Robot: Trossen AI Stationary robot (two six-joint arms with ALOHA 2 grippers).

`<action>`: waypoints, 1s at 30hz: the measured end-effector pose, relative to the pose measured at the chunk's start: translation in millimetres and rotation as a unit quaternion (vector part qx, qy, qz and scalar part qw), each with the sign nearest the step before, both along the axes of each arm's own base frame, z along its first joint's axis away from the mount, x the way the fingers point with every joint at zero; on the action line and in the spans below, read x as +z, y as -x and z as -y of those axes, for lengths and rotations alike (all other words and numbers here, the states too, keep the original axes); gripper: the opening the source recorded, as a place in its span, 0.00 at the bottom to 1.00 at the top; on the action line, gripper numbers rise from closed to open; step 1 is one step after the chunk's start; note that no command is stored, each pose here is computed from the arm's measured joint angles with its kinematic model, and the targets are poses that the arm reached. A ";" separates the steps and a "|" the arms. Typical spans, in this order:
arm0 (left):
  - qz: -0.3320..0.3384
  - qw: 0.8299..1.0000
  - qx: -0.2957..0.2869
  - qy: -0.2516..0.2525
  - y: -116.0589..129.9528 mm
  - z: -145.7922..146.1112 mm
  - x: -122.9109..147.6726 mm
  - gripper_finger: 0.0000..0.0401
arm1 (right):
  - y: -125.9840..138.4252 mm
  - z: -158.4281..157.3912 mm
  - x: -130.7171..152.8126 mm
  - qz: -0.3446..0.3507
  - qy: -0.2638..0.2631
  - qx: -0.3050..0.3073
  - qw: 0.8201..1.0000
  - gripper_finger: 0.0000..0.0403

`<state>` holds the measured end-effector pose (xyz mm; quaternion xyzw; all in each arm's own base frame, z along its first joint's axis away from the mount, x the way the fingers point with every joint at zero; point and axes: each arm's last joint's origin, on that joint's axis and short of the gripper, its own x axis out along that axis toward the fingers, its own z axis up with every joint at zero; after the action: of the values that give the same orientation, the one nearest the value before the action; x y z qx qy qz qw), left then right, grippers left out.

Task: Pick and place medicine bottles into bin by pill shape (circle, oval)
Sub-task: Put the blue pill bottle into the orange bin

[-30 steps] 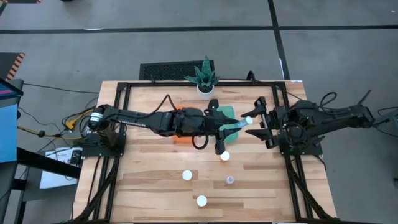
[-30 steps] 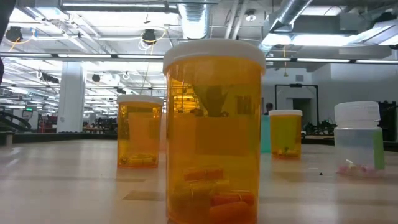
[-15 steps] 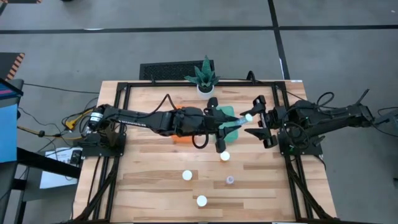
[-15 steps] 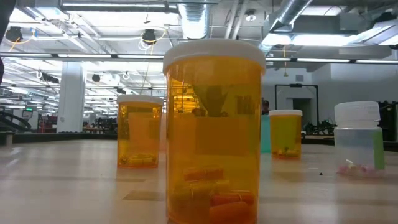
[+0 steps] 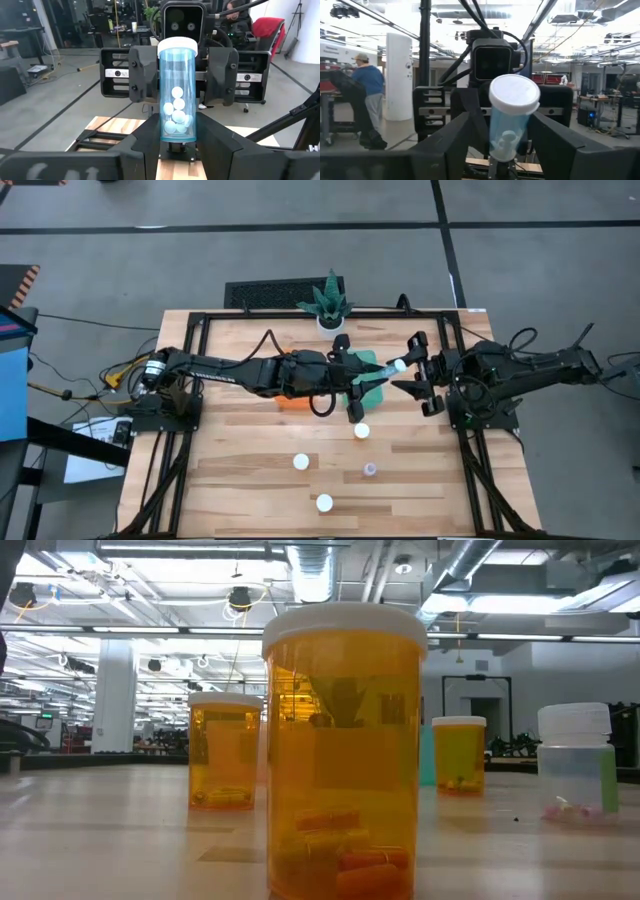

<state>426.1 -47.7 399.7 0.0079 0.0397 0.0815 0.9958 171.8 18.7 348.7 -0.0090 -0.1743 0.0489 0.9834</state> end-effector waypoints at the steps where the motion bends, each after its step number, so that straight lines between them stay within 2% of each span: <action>1: 0.000 1.000 0.000 0.000 0.0 0.0 0.0 0.26 | 0.0 0.1 0.0 0.000 0.000 -0.001 1.000 0.50; 13: -0.001 1.000 0.001 0.003 0.0 -0.1 -0.4 0.26 | -0.2 0.1 -0.3 -0.002 0.007 -0.004 1.000 0.25; 23: -0.019 1.000 -0.002 0.011 0.5 1.1 -4.1 0.27 | -0.8 0.0 -1.6 -0.009 0.007 -0.004 1.000 0.25; 30: -0.098 0.994 -0.021 0.032 7.0 5.3 -16.9 0.37 | -1.3 -0.1 -5.0 -0.029 0.010 -0.004 1.000 0.25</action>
<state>419.1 -53.0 382.8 -0.0153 0.1395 0.0576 0.9884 173.1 18.8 343.7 -0.0180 -0.1454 0.0473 0.9881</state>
